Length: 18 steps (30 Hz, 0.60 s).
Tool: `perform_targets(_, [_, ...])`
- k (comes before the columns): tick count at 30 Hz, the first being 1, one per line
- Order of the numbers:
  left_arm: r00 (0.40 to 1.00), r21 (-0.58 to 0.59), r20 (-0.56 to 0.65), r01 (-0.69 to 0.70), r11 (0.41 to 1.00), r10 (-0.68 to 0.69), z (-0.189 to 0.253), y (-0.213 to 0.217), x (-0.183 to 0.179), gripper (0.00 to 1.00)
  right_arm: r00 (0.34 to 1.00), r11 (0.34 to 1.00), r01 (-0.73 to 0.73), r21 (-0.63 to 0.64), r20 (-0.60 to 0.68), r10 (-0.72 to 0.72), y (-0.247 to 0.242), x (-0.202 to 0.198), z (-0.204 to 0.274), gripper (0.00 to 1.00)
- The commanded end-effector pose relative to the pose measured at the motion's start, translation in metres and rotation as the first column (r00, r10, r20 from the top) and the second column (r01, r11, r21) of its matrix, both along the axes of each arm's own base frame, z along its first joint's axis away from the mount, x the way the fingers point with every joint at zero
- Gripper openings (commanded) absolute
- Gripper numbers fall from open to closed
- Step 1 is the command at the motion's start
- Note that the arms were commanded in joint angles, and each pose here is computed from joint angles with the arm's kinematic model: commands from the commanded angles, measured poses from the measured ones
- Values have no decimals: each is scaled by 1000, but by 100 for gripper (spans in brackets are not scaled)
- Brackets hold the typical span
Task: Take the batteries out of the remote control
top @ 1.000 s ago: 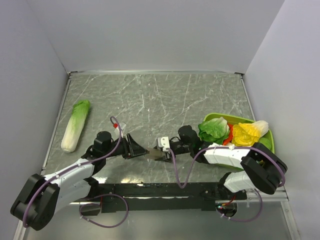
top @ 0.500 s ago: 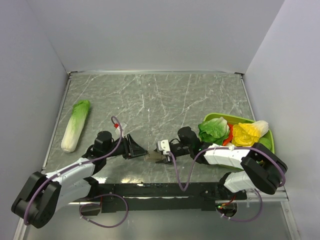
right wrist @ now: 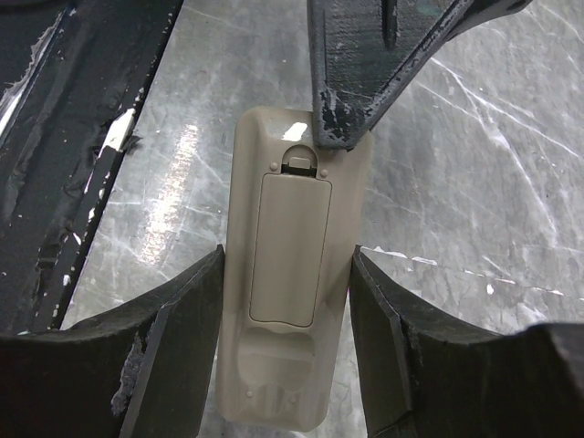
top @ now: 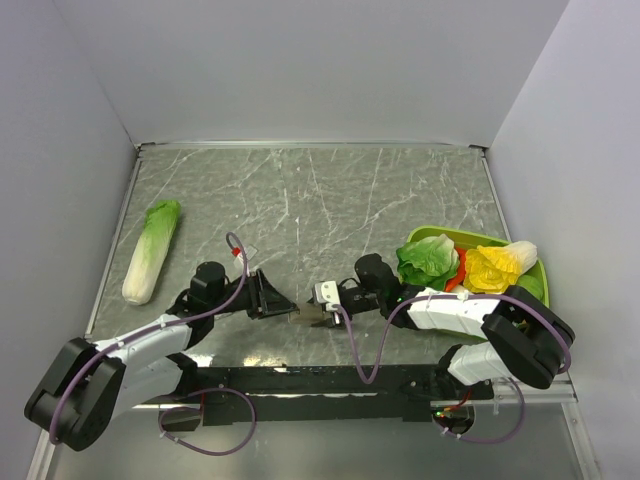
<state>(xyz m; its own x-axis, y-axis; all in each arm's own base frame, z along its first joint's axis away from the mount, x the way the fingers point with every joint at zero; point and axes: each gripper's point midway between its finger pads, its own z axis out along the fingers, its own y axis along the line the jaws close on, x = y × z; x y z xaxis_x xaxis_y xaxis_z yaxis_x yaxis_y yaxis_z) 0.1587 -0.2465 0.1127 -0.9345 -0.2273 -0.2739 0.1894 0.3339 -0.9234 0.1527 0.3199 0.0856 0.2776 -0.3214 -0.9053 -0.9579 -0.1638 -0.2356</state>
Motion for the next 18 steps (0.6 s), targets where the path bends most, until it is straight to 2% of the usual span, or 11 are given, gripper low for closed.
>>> perform_targets(1, [999, -43, 40, 29, 999, -28, 12, -4, -3, 44, 998, 998, -30, 50, 58, 27, 5, -2, 15, 33])
perform_targets(12, [999, -29, 42, 11, 1000, -10, 10, -2, -1, 35, 998, 998, -39, 51, 56, 36, 4, -4, 14, 33])
perform_targets(18, [999, -43, 37, 21, 999, -19, 12, -4, -2, 36, 997, 997, -67, 38, 41, 65, 5, -7, 11, 33])
